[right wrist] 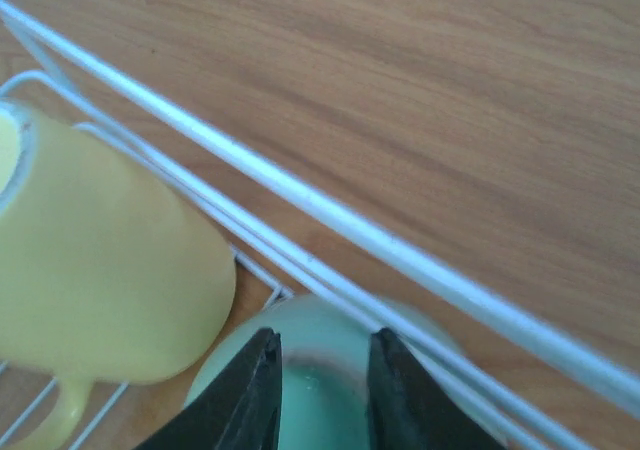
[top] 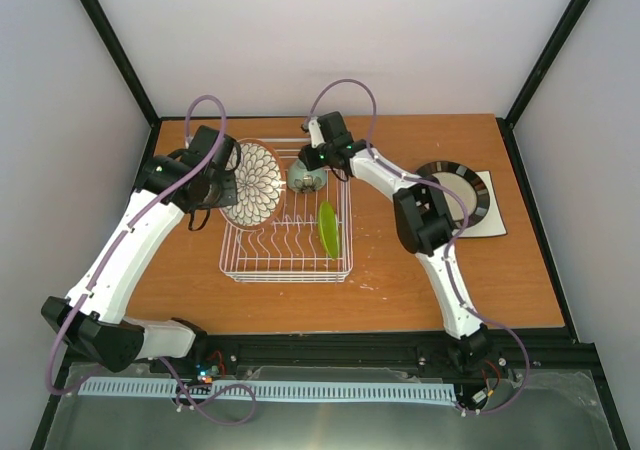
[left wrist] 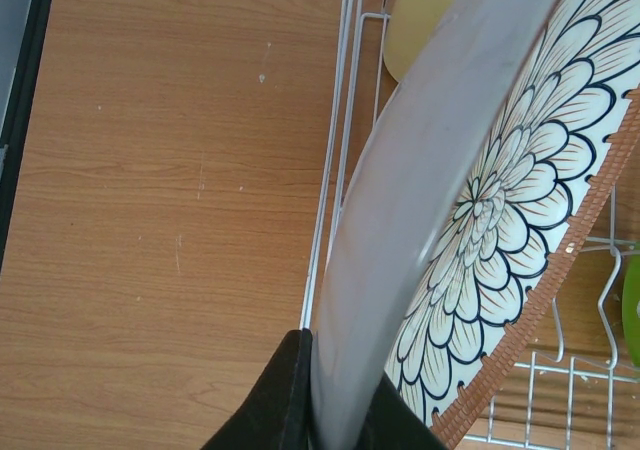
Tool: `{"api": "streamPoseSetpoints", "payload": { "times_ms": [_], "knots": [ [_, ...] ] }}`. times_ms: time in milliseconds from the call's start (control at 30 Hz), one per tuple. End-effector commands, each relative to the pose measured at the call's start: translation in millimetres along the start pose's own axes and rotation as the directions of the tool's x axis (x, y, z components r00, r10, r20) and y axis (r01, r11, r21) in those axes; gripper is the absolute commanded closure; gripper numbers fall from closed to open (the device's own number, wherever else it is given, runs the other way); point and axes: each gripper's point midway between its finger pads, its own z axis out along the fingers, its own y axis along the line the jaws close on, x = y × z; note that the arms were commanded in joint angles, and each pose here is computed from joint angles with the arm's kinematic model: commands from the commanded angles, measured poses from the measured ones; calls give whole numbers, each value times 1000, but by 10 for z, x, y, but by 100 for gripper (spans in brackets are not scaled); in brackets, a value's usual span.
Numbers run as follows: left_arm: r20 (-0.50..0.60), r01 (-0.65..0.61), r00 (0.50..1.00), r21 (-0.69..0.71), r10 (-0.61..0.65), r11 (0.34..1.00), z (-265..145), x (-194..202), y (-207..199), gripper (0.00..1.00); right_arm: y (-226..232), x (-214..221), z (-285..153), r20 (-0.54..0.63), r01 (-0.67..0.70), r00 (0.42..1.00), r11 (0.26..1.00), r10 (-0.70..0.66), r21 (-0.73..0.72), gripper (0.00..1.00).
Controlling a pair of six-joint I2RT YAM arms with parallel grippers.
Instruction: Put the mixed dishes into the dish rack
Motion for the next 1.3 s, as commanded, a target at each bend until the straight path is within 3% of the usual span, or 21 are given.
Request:
{"api": "streamPoseSetpoints", "payload": {
  "times_ms": [0, 300, 667, 800, 1033, 1267],
  "knots": [
    [119, 53, 991, 89, -63, 995, -201, -287, -102, 99, -55, -81, 194, -29, 12, 1000, 999, -11, 30, 74],
    [70, 25, 997, 187, -39, 982, -106, -206, -319, 99, -357, -390, 222, 62, -30, 998, 992, 23, 121, 73],
    [-46, 7, 999, 190, 2, 982, 74, -36, -417, 99, -756, -660, 112, 188, -105, 981, 953, 52, 285, 74],
    [-71, 16, 997, 161, -5, 987, 17, -68, -381, 100, -732, -796, 50, 220, -93, 975, 959, 34, 267, 65],
    [28, 38, 999, 187, -44, 982, -351, -395, -364, 99, -416, -1099, -327, 353, -58, 936, 986, -1, 154, 50],
    [46, 4, 999, 230, -14, 973, -394, -568, -505, 99, -130, -1368, -1087, 500, -19, 865, 993, -43, 120, 46]
  ]
}}
